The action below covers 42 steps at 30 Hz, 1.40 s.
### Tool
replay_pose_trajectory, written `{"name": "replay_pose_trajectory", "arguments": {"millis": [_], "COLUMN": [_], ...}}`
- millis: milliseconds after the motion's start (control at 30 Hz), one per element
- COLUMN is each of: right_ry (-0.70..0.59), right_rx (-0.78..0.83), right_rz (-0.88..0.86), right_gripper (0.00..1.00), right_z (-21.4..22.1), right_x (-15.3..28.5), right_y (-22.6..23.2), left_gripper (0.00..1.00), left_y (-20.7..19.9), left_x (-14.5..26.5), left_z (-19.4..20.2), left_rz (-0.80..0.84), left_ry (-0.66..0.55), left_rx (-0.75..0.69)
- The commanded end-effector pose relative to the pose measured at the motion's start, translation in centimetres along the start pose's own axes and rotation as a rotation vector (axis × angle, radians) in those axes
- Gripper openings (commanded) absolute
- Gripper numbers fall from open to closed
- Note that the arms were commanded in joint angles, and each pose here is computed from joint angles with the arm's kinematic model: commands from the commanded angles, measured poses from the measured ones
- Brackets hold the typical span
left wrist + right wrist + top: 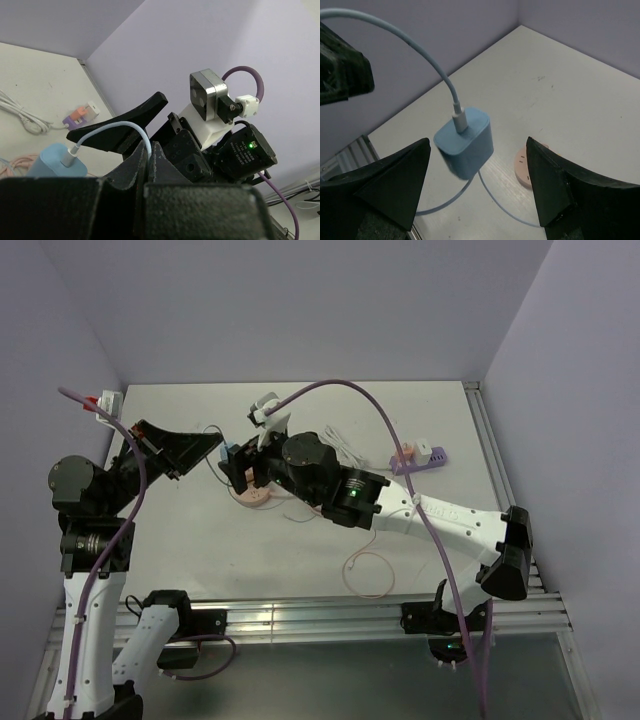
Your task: Insert the plug
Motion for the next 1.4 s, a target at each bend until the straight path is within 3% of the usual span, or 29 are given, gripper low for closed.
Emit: {"name": "replay_pose_trajectory", "arguments": {"millis": [0, 333, 433, 567, 700, 733, 767, 833, 867, 967, 1033, 1067, 1133, 1233, 1333, 1367], "right_ry": [-0.118, -0.13, -0.114, -0.1, -0.108, -0.11, -0.112, -0.11, -0.105, -0.102, -0.096, -0.092, -0.082, -0.093, -0.11, -0.12], "right_rx": [-0.024, -0.036, -0.037, -0.048, -0.062, -0.061, -0.063, -0.057, -0.057, -0.072, -0.086, -0.092, -0.11, -0.145, -0.169, -0.171], "right_rz": [-0.003, 0.072, 0.078, 0.078, 0.095, 0.105, 0.117, 0.136, 0.139, 0.135, 0.14, 0.138, 0.122, 0.011, -0.203, -0.245], "right_gripper": [0.84, 0.81, 0.7, 0.38, 0.19, 0.13, 0.0, 0.0, 0.0, 0.0, 0.0, 0.0, 0.0, 0.0, 0.0, 0.0], "right_z": [-2.5, -1.7, -1.5, -1.2, -0.7, -0.6, -0.6, -0.3, 0.0, 0.7, 1.4, 1.6, 2.2, 2.4, 2.3, 2.0], "right_x": [-0.4, -2.2, -2.5, -2.6, -2.3, -2.2, -2.2, -2.1, -2.1, -1.6, -1.1, -0.8, 0.0, 2.0, 4.7, 5.3], "right_y": [1.3, 1.8, 2.0, 2.1, 1.7, 1.6, 1.4, 1.2, 1.1, 0.4, -0.5, -0.8, -1.4, -2.2, -2.6, -3.1], "left_gripper": [0.0, 0.0, 0.0, 0.0, 0.01, 0.02, 0.09, 0.24, 0.42, 0.62, 0.68, 0.85, 0.89, 0.86, 0.75, 0.66], "left_y": [-0.9, -0.9, -0.9, -0.7, -0.4, -0.3, -0.2, 0.1, 0.1, 0.6, 1.2, 1.3, 1.7, 2.7, 3.5, 3.9], "left_x": [0.3, 0.2, 0.2, 0.1, 0.1, 0.1, 0.0, 0.0, 0.1, 0.4, 0.6, 0.8, 1.0, 1.3, 1.4, 1.4], "left_z": [-0.3, -0.2, -0.1, 0.1, 0.3, 0.4, 0.5, 0.8, 0.8, 1.2, 1.5, 1.6, 1.8, 2.5, 3.4, 4.0], "left_rz": [0.037, 0.037, 0.039, 0.037, 0.03, 0.033, 0.035, 0.027, 0.021, -0.027, -0.071, -0.089, -0.127, -0.172, -0.153, -0.125], "left_ry": [-0.039, -0.04, -0.037, -0.026, -0.012, -0.003, 0.005, 0.034, 0.04, 0.047, 0.056, 0.057, 0.059, 0.068, 0.084, 0.118], "left_rx": [-0.024, -0.009, -0.009, -0.002, 0.002, 0.001, 0.001, -0.008, -0.018, -0.052, -0.08, -0.092, -0.128, -0.145, -0.148, -0.134]}}
Point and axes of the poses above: each gripper's point midway between its finger pads, its own x axis back along the fingers, its own y axis along the line the jaws close on, z = x × y, the point moved 10 cm from there along x, back along the fingers, and after that the axes turned 7 degrees about -x, right-handed, at the moved point
